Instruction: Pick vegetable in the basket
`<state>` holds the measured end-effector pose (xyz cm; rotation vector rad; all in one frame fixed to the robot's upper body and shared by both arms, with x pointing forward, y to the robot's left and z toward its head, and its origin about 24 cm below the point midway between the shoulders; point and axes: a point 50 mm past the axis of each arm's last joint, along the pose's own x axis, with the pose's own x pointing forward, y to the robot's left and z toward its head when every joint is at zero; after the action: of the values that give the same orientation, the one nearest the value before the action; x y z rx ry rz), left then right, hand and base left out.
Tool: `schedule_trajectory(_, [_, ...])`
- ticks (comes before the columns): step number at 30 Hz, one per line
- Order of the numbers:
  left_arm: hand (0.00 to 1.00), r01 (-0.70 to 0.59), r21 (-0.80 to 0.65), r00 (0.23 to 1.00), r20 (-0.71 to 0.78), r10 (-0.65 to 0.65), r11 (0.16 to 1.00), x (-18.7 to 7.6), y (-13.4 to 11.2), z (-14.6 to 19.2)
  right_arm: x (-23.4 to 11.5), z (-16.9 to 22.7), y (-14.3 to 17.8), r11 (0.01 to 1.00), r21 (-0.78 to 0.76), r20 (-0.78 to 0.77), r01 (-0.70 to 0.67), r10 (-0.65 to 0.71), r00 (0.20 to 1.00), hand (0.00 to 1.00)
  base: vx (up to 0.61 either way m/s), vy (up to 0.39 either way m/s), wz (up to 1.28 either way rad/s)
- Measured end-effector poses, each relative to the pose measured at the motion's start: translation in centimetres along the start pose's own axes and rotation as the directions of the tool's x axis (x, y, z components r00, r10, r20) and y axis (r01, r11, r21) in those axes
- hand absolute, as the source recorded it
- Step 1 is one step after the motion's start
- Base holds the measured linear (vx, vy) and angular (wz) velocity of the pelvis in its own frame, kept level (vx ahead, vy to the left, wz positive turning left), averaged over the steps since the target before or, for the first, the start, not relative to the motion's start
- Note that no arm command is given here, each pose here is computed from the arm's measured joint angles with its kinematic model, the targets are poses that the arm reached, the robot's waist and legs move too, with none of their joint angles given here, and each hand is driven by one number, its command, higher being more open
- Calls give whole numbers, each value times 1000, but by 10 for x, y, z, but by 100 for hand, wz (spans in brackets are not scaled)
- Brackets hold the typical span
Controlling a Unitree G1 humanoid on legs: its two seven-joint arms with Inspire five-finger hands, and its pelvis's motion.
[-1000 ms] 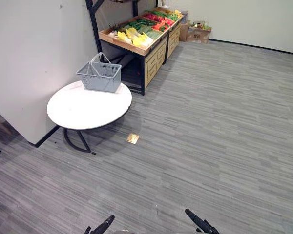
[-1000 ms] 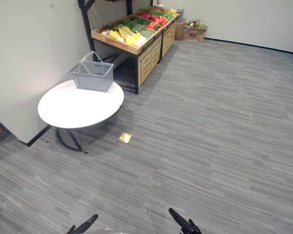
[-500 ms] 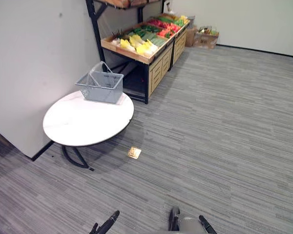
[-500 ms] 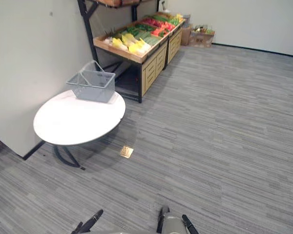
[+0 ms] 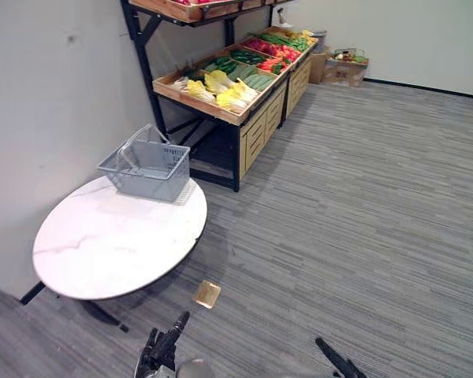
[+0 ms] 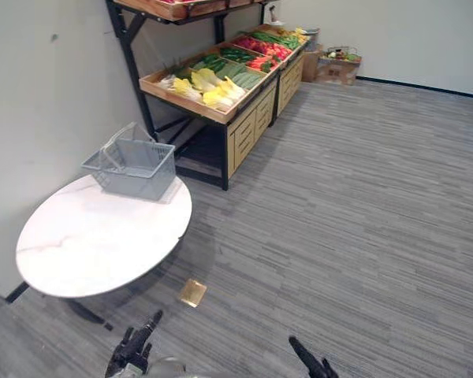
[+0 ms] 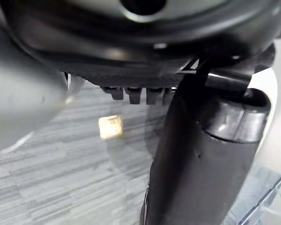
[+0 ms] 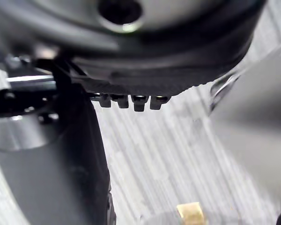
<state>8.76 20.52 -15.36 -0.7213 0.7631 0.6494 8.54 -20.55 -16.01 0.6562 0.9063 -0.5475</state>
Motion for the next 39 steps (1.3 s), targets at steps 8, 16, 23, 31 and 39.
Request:
schedule_trajectory(8, [100, -106, 58, 993, -49, 109, 993, -8, 28, -8, 6, -6, 49, 971, -109, -45, -213, 209, 977, 100, 394, 162, -14])
schedule_trajectory(16, [100, -143, 160, 981, -105, 161, 977, -15, 49, -12, 2, -12, 14, 994, -74, -87, -77, 70, 994, 100, 282, 151, 1])
schedule_trajectory(23, [100, -86, 165, 989, -108, 105, 983, -8, 34, -11, 4, -1, 14, 996, -49, -27, -73, 72, 997, 100, 316, -8, 41])
schedule_trajectory(31, [100, -109, 8, 990, -88, 110, 994, -8, 22, -21, -1, -2, 1, 998, -36, -9, -42, 42, 999, 100, 309, -258, 37])
schedule_trajectory(39, [100, -44, -17, 997, -63, 42, 999, -6, 7, -20, -1, 0, -1, 984, -176, -39, -35, 29, 999, 100, 456, -298, 78])
